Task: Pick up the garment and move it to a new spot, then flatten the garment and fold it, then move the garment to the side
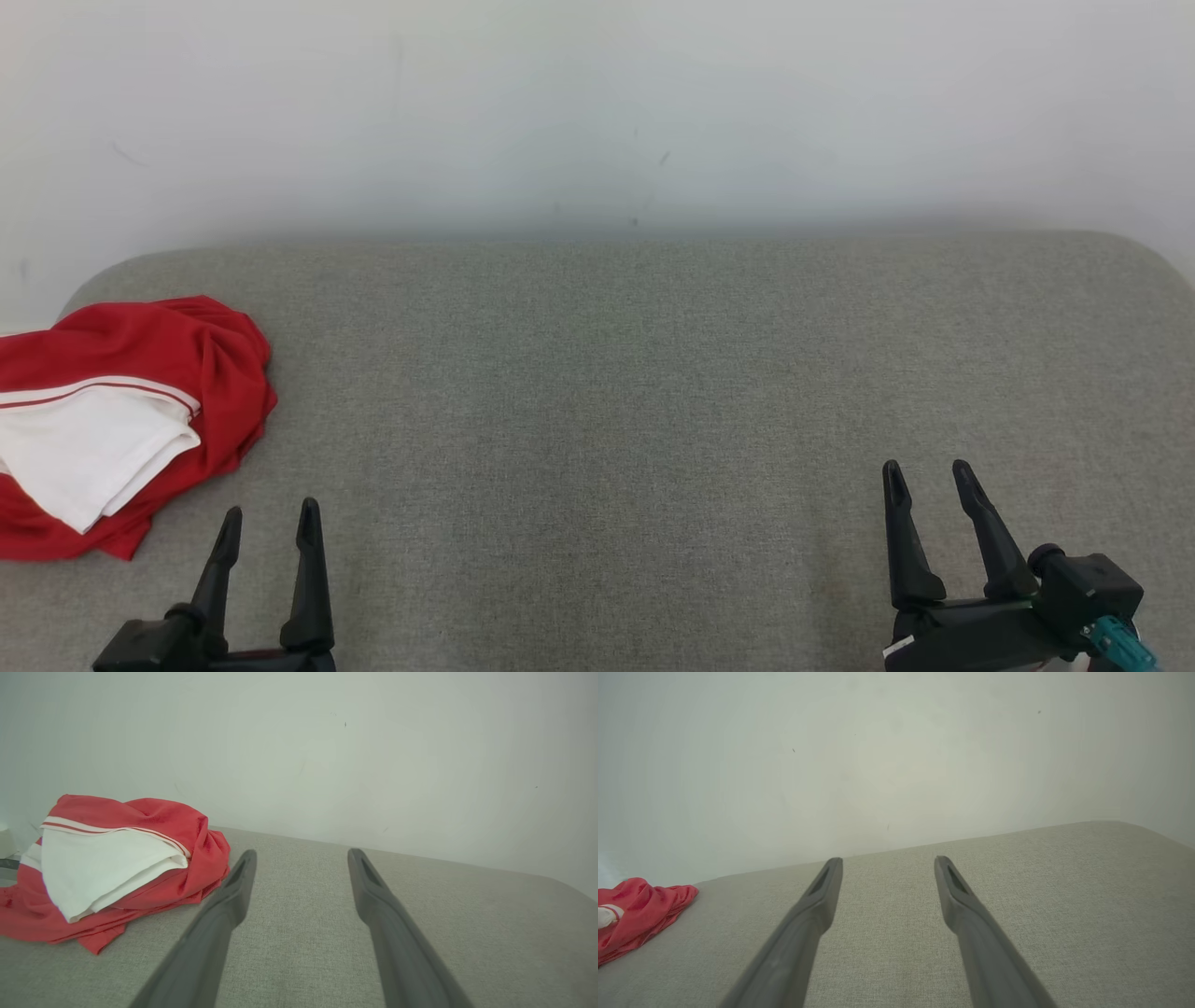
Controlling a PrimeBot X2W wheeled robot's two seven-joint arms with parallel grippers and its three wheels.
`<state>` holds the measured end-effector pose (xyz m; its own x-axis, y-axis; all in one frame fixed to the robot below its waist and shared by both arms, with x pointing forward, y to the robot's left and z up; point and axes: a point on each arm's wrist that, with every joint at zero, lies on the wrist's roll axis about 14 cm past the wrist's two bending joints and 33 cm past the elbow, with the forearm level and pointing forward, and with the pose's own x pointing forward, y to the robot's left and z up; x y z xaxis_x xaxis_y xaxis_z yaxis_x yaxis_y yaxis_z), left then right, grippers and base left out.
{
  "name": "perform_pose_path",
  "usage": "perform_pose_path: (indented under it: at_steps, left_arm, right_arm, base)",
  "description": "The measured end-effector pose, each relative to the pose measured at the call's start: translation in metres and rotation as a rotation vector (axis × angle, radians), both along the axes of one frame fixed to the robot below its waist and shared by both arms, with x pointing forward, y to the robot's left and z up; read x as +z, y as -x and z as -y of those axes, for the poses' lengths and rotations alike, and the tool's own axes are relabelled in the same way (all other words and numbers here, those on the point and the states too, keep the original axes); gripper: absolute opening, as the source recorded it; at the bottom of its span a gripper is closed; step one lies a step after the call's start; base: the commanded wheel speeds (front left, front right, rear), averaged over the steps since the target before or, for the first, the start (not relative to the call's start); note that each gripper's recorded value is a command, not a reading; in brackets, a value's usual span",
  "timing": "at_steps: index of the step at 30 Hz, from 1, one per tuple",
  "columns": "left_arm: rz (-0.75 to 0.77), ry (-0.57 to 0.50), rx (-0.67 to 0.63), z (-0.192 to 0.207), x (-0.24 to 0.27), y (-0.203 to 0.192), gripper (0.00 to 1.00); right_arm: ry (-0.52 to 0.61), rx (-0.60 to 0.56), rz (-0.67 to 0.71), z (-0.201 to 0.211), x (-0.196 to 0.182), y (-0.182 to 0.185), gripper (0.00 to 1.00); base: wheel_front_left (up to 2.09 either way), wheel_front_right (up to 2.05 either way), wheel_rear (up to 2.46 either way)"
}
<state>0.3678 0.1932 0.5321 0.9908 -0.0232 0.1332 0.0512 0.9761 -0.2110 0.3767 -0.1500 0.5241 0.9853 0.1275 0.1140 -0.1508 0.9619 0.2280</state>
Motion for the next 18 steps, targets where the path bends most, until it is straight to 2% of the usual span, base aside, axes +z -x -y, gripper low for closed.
perform_pose_path:
  at_steps: [18]
  left_arm:
    - [0.027,-0.089,0.015,-0.0041,0.0022,0.0018,1.0]
  right_arm:
    - [0.122,0.007,0.043,-0.0025,0.004,0.0014,1.0]
  base:
    - [0.0,0.0,0.0]
